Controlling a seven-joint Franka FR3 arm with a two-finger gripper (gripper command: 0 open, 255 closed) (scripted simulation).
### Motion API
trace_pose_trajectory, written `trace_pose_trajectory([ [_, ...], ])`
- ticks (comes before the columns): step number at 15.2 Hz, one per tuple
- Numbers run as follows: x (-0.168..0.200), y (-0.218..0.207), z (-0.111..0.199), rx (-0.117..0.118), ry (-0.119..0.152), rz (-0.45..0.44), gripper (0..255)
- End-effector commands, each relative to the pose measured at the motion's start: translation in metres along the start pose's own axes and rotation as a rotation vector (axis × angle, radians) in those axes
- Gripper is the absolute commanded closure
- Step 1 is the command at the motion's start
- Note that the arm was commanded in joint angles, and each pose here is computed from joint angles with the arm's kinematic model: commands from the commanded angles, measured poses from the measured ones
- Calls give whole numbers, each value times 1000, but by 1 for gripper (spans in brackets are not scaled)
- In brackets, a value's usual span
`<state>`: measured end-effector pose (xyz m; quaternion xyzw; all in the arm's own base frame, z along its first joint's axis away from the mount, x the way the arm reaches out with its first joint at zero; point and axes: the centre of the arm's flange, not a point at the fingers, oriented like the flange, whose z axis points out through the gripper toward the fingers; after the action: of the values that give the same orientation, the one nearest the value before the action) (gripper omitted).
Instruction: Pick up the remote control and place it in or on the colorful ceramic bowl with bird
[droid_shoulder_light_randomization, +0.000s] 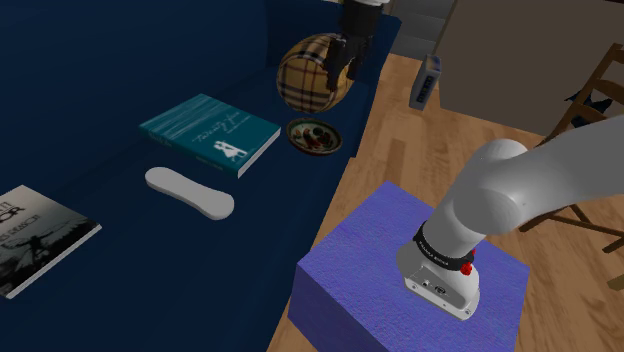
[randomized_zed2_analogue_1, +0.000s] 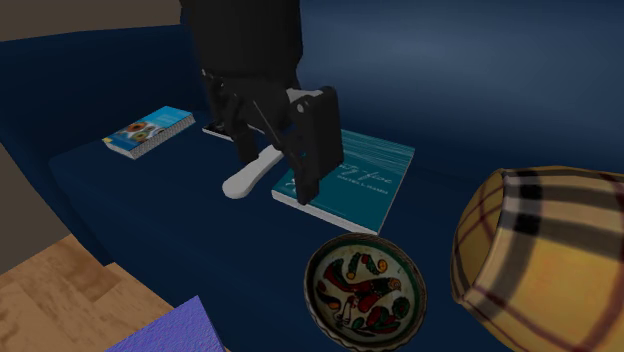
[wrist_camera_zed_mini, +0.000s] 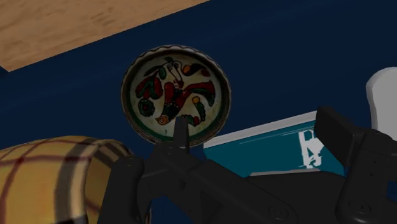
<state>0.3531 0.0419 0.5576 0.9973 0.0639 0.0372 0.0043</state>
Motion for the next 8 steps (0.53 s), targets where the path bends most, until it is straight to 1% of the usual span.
trace_pose_trajectory([
  [1, 11, -17, 12, 1, 3, -14, 0],
  [8, 49, -87, 57, 4, 8, -61, 0],
])
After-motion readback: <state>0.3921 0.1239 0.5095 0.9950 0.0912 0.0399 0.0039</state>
